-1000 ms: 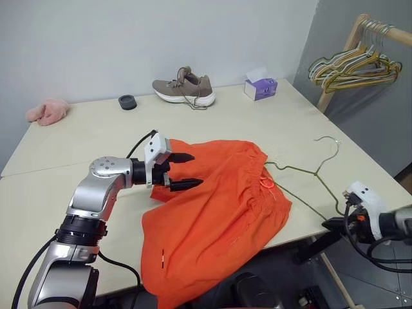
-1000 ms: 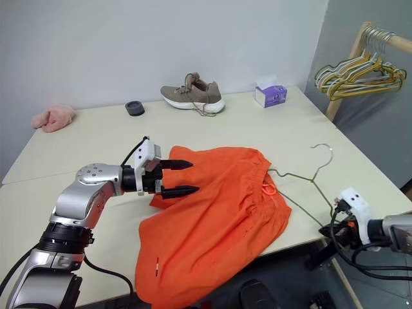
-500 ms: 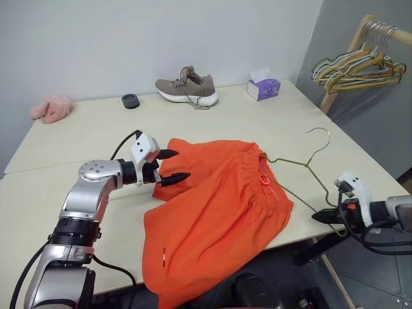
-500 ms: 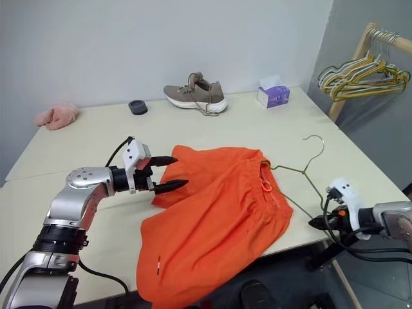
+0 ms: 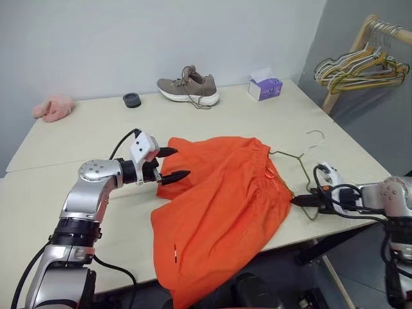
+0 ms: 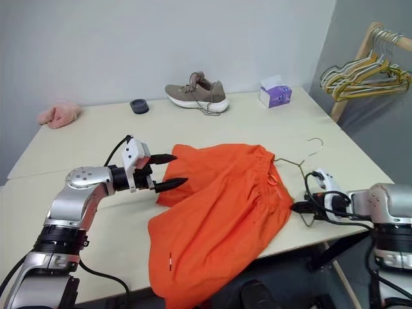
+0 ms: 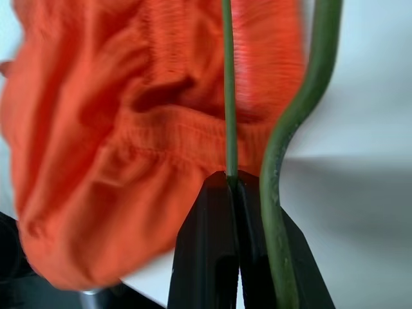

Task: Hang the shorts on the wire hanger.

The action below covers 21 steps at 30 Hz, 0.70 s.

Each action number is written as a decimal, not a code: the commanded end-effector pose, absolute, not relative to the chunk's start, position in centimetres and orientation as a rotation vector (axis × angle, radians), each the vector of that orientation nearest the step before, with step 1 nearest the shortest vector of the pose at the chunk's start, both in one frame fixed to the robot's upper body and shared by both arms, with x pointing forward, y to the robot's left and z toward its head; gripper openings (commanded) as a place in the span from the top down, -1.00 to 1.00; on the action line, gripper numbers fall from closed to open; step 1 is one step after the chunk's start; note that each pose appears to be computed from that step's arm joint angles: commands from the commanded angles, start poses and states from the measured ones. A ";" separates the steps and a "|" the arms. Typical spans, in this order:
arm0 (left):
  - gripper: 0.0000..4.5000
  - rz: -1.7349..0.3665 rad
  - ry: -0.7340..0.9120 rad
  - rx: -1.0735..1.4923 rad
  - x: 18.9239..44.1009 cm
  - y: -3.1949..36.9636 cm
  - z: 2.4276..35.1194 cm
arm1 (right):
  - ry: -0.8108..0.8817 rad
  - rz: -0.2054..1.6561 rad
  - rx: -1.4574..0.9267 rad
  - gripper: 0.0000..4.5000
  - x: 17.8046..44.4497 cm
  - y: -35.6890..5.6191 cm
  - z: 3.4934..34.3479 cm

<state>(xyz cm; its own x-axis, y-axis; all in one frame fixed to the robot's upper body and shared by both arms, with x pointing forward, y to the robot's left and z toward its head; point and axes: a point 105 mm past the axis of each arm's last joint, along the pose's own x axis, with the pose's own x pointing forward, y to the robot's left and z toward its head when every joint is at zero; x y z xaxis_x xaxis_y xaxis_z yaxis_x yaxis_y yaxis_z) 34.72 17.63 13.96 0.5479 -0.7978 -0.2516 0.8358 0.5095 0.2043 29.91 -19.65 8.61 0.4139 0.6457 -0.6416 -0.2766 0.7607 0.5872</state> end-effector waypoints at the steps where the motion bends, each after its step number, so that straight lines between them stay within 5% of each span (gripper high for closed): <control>1: -0.98 -0.977 0.071 0.337 34.8 17.5 15.4 | 0.890 0.666 0.366 1.00 30.8 -18.7 10.9; 9: -0.98 -0.946 0.055 0.329 35.2 17.8 15.7 | 0.856 0.756 0.086 1.00 30.2 -18.0 10.2; 14: -0.98 -0.916 0.042 0.285 35.5 18.0 16.1 | 0.673 0.740 -0.072 1.00 32.7 -17.5 11.6; 21: -0.98 -0.839 -0.017 0.243 36.8 19.4 18.8 | 0.484 0.841 -0.381 1.00 32.8 -15.6 13.6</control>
<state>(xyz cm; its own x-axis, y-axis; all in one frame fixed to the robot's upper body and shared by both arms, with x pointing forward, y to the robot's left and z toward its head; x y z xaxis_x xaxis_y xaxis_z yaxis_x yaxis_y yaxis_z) 36.34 18.64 16.08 0.6407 -0.7503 -0.1626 0.7667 0.6142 0.1868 32.60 -16.59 11.57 0.5467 0.5917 -0.5924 -0.7398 0.6728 -0.0107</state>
